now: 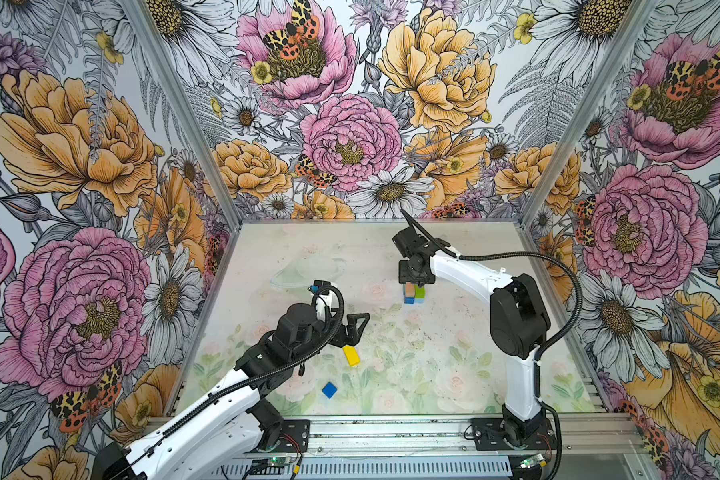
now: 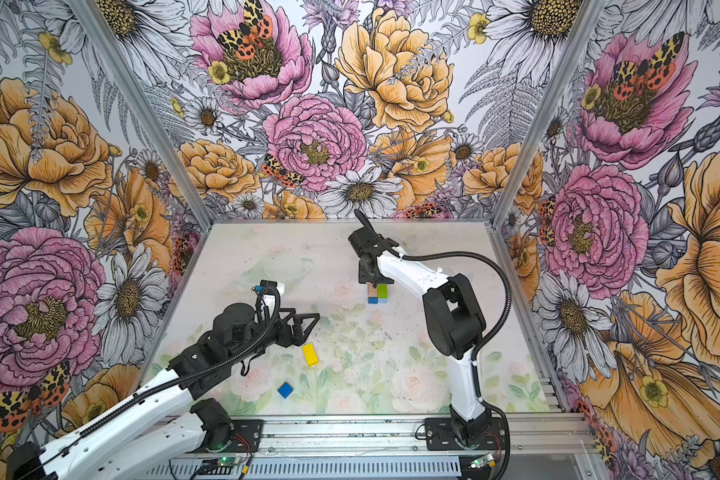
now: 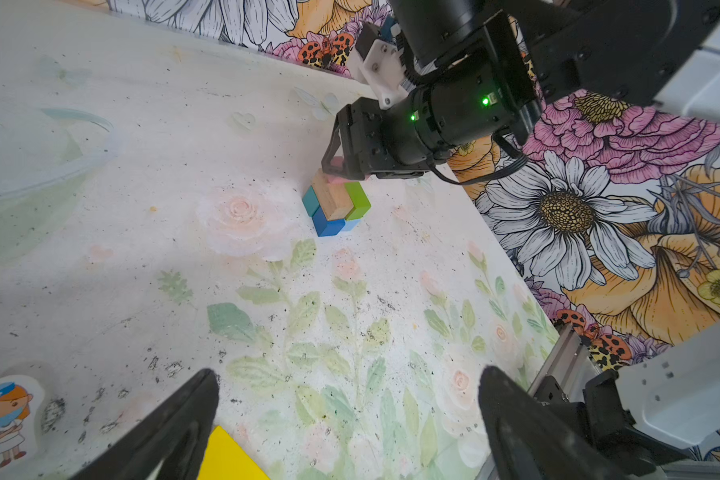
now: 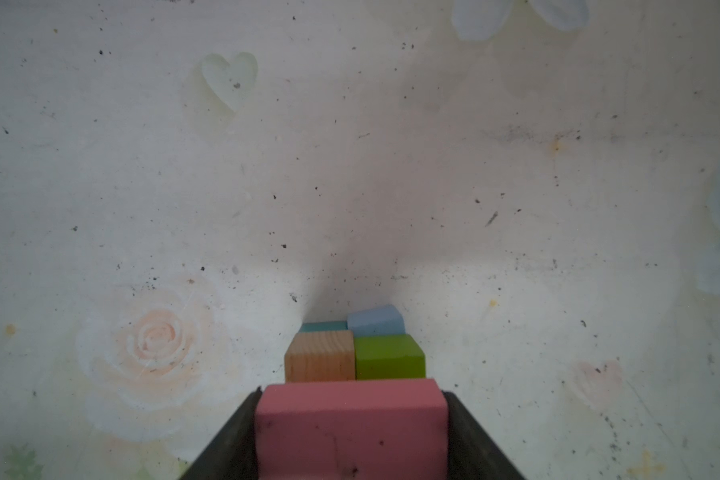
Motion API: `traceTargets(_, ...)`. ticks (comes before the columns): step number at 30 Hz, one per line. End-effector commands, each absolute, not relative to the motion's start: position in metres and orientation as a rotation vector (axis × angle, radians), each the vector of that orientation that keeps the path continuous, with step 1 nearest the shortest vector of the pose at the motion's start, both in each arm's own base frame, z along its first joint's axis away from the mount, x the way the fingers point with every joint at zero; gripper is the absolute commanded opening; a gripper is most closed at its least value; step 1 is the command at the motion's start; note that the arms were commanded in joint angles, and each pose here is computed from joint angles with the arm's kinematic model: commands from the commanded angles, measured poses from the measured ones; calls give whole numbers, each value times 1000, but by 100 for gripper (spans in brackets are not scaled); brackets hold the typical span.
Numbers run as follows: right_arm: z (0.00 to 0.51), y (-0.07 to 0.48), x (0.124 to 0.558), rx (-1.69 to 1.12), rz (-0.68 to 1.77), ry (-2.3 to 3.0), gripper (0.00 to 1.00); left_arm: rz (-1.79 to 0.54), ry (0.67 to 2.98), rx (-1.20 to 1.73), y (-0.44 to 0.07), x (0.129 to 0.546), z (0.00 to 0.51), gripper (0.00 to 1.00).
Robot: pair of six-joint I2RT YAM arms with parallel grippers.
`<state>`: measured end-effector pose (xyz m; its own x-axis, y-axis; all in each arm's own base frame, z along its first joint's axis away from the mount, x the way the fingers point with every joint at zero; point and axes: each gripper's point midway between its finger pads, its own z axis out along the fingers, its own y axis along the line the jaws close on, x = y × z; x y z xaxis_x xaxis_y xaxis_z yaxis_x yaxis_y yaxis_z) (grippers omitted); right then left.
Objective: Build the wood block tower
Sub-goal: 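Lower the pink block onto the tops of the wood and lime green blocks, then open the right gripper and raise it off the pink block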
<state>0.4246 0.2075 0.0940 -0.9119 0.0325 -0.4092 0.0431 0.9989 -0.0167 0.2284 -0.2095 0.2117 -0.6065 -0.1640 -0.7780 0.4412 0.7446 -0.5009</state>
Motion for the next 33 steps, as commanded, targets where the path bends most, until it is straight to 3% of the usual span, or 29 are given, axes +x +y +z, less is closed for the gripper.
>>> traceTargets(1, 94, 208, 434, 82, -27, 2708, 47, -854, 2060, 231, -208, 228, 207, 99)
traceTargets(27, 83, 206, 440, 74, -28, 2732, 48, -851, 2069, 226, -208, 230, 205, 99)
traceTargets(33, 82, 208, 439, 58, -20, 2736, 61, -852, 2069, 226, -207, 230, 205, 99)
